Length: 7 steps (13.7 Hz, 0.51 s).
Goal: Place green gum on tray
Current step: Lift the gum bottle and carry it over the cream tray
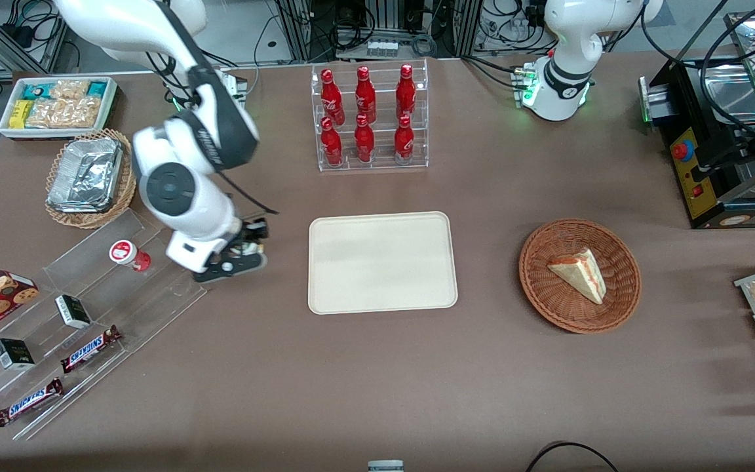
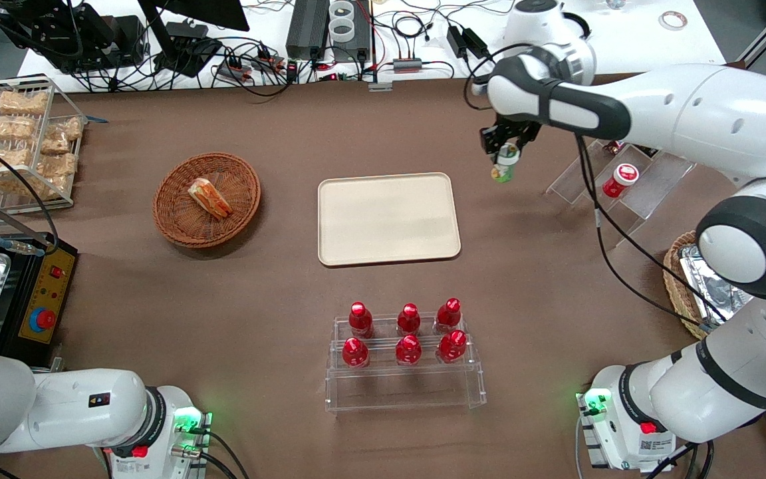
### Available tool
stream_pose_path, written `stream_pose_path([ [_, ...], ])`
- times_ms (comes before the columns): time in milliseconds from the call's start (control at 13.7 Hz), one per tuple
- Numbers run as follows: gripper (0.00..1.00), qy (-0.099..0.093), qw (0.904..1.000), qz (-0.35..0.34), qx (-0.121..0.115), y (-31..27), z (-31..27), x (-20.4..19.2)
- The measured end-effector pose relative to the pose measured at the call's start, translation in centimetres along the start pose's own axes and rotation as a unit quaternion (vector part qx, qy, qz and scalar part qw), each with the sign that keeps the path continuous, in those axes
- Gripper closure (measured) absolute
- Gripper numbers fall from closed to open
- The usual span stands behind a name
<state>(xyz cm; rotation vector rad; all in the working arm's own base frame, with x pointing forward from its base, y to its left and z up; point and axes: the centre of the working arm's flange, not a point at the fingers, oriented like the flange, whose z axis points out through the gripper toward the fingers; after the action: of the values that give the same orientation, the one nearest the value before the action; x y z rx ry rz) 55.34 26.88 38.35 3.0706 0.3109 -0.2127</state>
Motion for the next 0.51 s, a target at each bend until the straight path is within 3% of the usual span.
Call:
stream_pose_path([
  [293,0.41,0.021,0.9986,0.047,-0.004,-8.7,4.2,0.3],
  [512,0.41,0.026,0.9965,0.079,-0.007,-13.5,6.3,0.8],
])
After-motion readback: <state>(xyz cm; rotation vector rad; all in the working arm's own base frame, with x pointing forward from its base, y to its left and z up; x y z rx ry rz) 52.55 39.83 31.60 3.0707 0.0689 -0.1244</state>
